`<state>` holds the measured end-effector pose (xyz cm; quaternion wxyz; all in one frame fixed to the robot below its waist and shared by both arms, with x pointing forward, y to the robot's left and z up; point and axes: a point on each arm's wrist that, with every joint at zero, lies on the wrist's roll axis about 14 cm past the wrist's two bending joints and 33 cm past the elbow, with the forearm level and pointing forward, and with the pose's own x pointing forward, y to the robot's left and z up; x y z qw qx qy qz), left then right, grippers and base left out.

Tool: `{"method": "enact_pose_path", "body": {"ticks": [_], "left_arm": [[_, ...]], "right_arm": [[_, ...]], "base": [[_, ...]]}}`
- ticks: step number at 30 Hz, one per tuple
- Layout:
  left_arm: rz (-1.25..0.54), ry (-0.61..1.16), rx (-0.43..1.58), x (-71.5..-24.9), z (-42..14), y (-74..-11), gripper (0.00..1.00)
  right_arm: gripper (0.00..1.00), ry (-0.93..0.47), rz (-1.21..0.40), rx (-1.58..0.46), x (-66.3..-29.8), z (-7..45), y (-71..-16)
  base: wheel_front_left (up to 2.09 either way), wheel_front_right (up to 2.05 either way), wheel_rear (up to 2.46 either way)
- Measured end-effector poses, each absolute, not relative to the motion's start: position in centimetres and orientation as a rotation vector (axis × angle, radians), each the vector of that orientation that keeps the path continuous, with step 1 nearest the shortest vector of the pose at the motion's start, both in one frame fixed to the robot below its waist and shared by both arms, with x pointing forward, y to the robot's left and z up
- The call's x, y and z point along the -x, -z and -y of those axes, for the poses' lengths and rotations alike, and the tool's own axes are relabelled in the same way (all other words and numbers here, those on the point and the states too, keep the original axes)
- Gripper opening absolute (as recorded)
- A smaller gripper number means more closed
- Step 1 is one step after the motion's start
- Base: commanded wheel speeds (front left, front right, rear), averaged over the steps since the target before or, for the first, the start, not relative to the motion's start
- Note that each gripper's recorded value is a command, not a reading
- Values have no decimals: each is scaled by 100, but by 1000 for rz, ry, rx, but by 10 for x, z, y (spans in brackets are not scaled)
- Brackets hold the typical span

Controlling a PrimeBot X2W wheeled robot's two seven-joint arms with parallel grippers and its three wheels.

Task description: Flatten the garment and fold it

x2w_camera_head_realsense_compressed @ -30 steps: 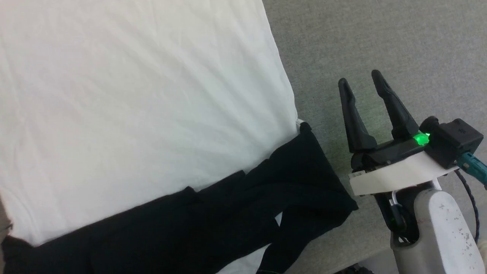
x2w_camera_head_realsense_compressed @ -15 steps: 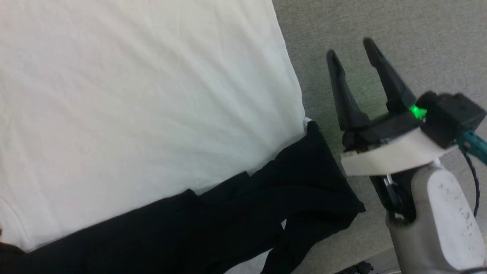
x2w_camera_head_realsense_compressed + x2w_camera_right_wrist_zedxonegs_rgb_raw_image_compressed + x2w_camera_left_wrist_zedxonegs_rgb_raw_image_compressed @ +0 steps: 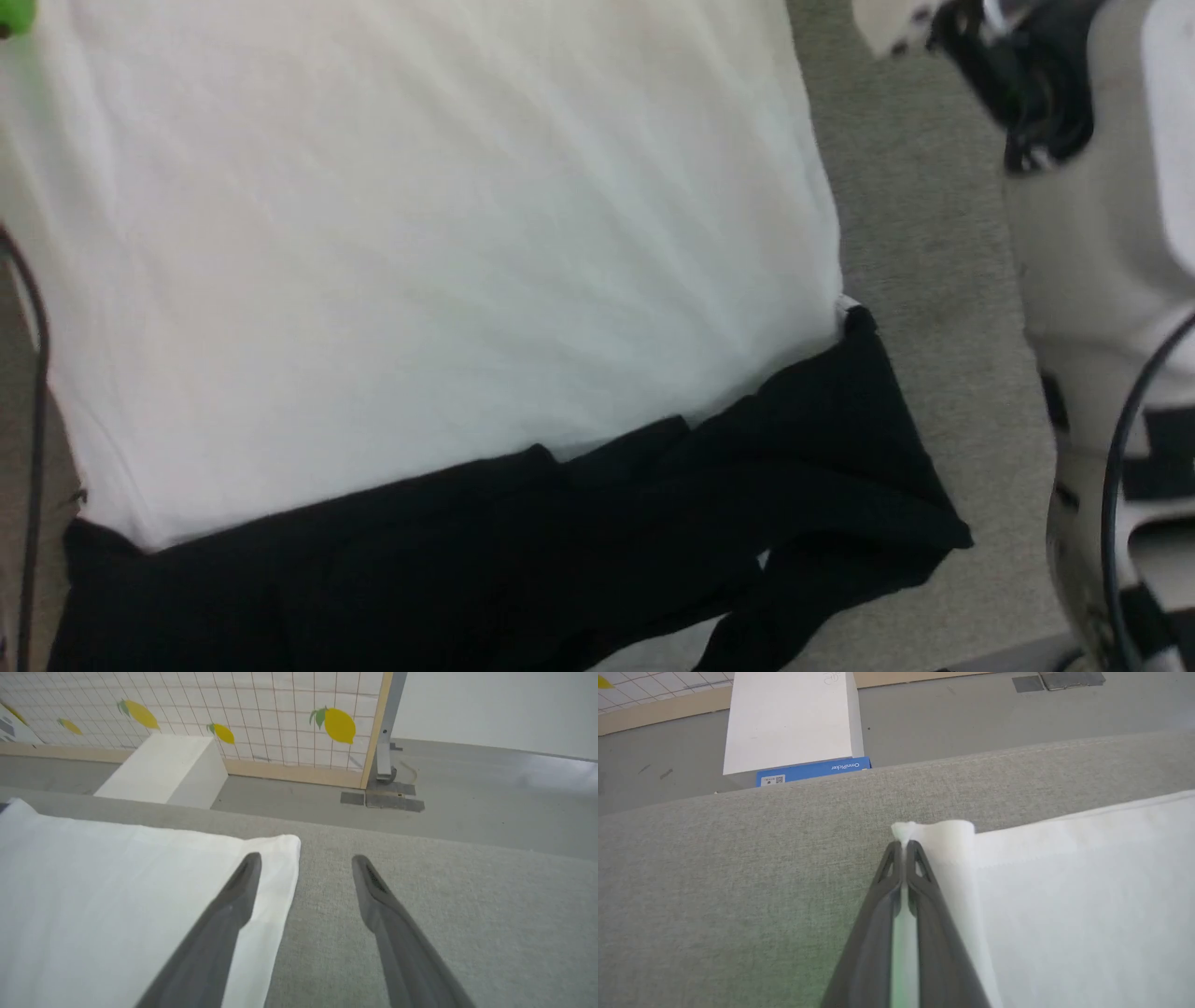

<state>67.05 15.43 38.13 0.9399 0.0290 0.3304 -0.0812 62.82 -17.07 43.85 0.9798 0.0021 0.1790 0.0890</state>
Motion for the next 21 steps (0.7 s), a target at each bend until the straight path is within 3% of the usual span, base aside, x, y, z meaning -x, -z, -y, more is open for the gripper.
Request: {"method": "enact_pose_path", "body": {"ticks": [8,16,17,19,21], "left_arm": [[-632,182,-61,-669,-155,-382,0],[-618,169,-80,-669,-169,-379,0],[-619,165,-83,-668,-172,-378,0],[-617,157,-87,-668,-177,-376,0],[-616,152,-84,-669,-180,-374,0]], "right_arm": [[100,-189,-626,29,-668,154,-401],[100,-163,-852,94,-671,151,-358],[93,-163,-862,101,-674,149,-358],[37,-162,-888,109,-677,147,-357],[0,-160,-911,127,-678,146,-356]], "base": [[0,0,0],[0,0,0],[0,0,0],[0,0,0],[0,0,0]]}}
